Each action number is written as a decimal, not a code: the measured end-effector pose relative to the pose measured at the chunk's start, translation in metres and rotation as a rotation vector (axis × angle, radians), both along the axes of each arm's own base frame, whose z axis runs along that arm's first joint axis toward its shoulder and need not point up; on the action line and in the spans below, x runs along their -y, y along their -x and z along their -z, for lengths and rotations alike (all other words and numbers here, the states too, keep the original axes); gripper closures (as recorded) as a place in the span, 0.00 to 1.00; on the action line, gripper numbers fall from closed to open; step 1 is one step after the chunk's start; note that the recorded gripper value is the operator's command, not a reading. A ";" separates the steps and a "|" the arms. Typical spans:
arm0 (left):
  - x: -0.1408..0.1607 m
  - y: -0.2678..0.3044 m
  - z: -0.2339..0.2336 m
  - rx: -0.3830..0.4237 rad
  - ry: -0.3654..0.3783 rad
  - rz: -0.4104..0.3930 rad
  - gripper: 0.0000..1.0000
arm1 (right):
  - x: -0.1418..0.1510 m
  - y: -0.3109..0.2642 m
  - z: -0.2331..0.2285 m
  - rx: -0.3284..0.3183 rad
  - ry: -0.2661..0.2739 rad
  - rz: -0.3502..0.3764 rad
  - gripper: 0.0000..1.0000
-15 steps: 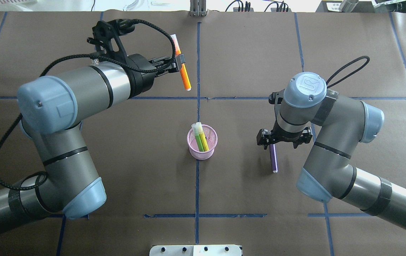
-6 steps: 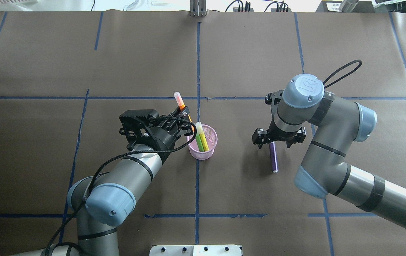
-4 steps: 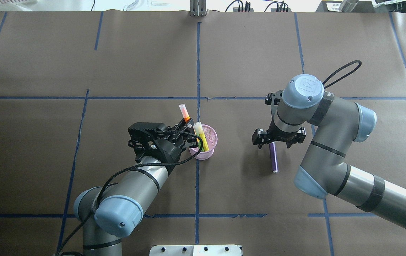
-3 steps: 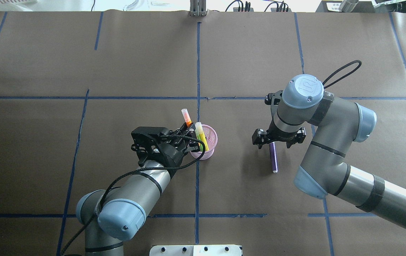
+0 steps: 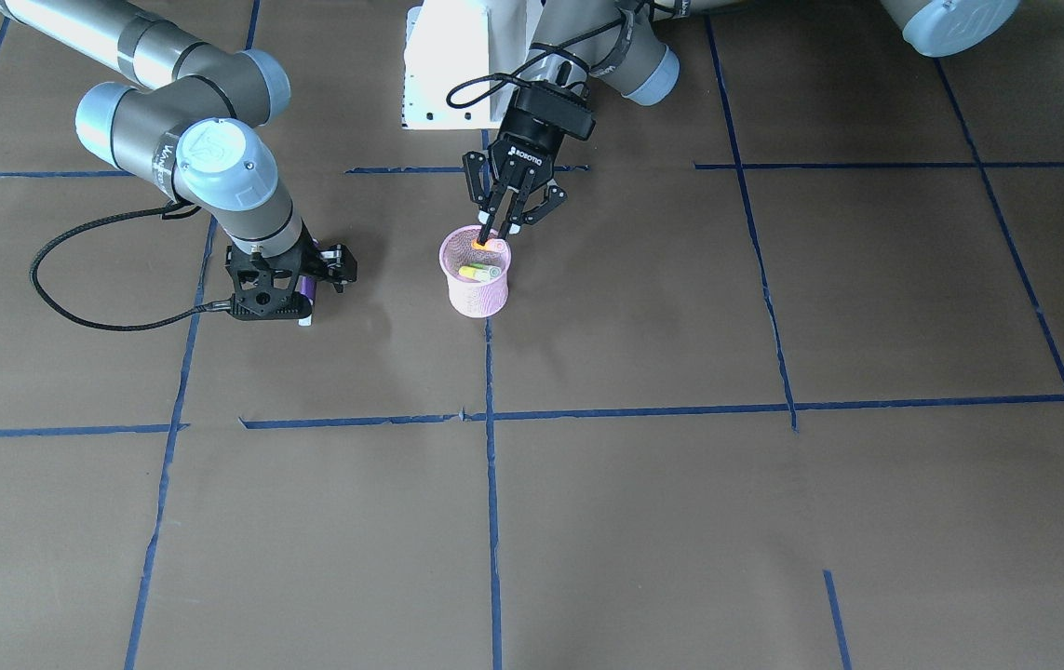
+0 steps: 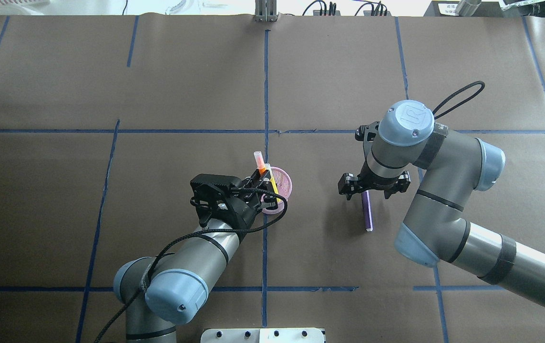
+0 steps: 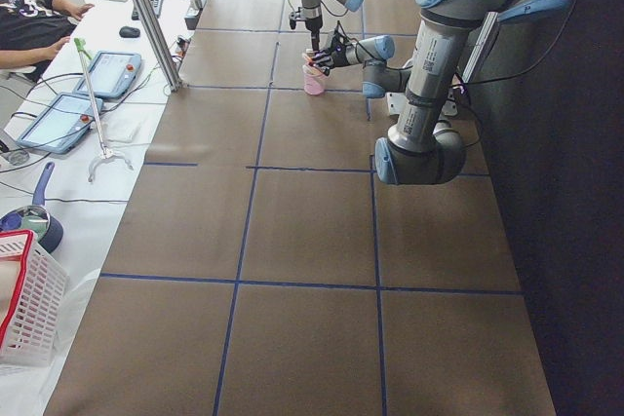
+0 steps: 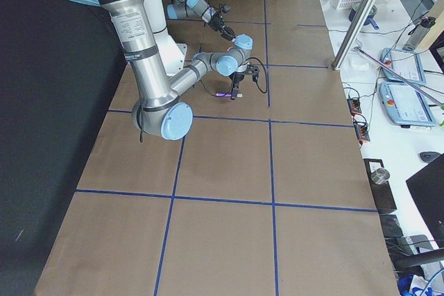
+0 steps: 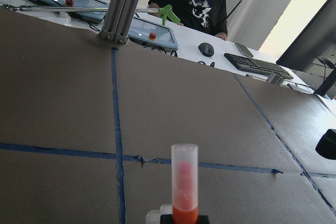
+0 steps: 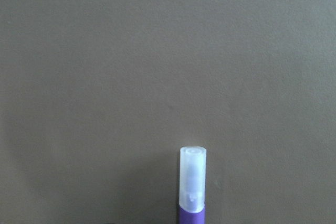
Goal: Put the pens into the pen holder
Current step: 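Release the orange marker into the pink cup and raise the left gripper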
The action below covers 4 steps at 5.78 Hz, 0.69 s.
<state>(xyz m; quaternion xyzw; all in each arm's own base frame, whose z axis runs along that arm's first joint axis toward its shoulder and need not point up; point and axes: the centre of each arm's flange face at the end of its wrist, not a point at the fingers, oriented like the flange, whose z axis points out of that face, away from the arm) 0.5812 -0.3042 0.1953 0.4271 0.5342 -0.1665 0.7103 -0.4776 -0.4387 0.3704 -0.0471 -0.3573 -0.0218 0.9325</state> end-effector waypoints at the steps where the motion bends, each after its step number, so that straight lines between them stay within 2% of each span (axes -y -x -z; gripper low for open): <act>1: 0.000 0.002 0.004 0.006 -0.013 -0.003 0.00 | -0.001 0.001 0.000 0.000 0.000 0.002 0.00; 3: -0.001 0.010 0.013 0.018 -0.045 -0.006 0.00 | -0.002 0.002 0.000 0.000 0.000 0.004 0.00; 4: -0.002 0.029 0.031 0.024 -0.095 -0.005 0.00 | -0.002 0.002 0.000 -0.001 0.001 0.004 0.00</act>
